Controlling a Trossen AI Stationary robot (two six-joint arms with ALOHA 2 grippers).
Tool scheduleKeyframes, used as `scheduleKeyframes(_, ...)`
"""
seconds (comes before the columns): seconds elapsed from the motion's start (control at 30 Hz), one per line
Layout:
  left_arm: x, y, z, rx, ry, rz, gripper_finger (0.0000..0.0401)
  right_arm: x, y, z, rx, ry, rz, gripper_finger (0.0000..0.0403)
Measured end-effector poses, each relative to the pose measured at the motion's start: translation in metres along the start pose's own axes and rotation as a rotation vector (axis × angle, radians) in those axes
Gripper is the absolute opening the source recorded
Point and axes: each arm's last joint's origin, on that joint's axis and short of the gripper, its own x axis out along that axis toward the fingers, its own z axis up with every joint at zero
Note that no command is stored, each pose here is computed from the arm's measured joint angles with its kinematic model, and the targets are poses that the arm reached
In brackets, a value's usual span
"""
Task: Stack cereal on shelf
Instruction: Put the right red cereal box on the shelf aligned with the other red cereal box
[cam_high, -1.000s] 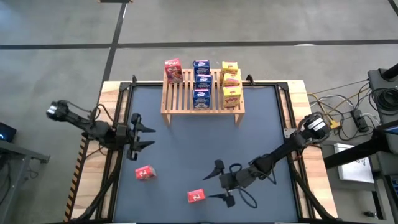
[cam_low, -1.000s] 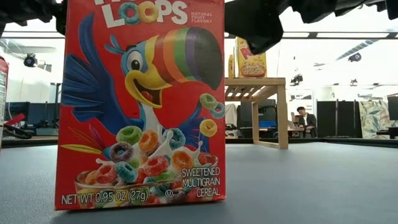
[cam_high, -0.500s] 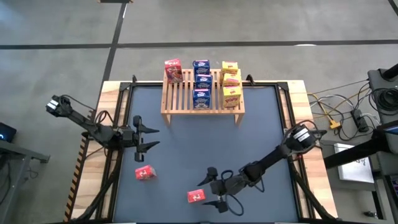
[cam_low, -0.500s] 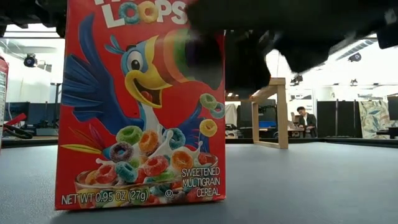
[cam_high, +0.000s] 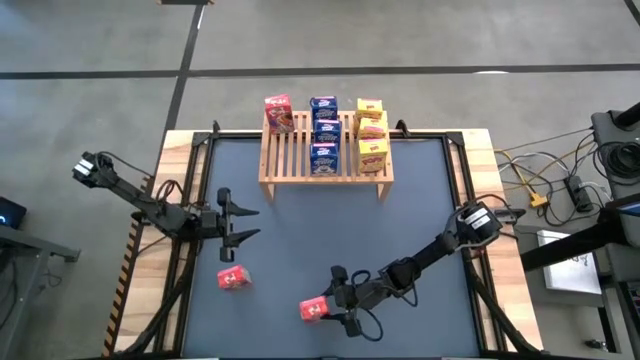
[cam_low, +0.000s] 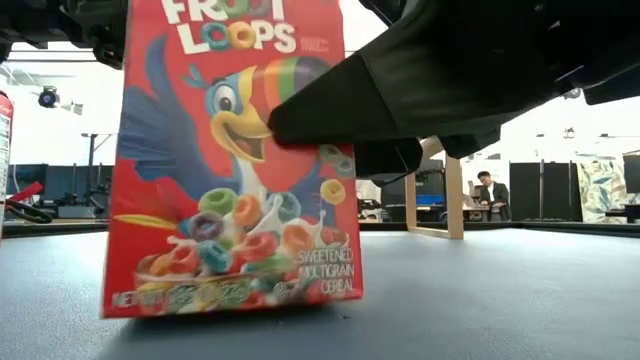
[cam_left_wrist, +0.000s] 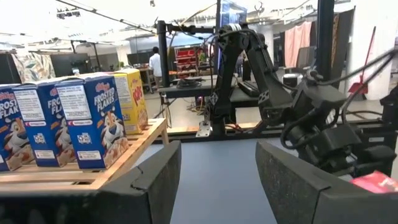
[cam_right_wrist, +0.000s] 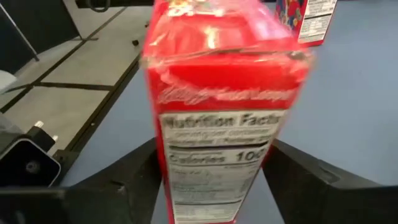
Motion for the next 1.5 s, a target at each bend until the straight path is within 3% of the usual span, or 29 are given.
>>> scheduleKeyframes(0.2,0.001,-0.001,-0.002,0.007,0.010,-0.002,0.0191,0.001,-0.005,0.001,0.018,0.000,-0.009,0.0200)
scheduleKeyframes(0.43,0.001,-0.001,-0.002,0.005,0.011,-0.002,0.0191,0.001,-0.009,0.003,0.021,-0.001,-0.019,0.0174)
scheduleKeyframes(0.93,0.006,-0.005,-0.005,-0.007,0.015,-0.003,0.0192,-0.025,-0.030,0.053,-0.064,-0.062,-0.076,0.0175)
scheduleKeyframes(1.2,0.008,-0.007,-0.008,-0.015,0.034,-0.006,0.0195,-0.028,-0.040,0.060,-0.094,-0.075,-0.100,0.0175)
scheduleKeyframes(1.5,0.010,-0.010,-0.008,-0.058,0.034,-0.056,0.0247,-0.034,-0.056,0.074,-0.088,-0.116,-0.148,0.0172)
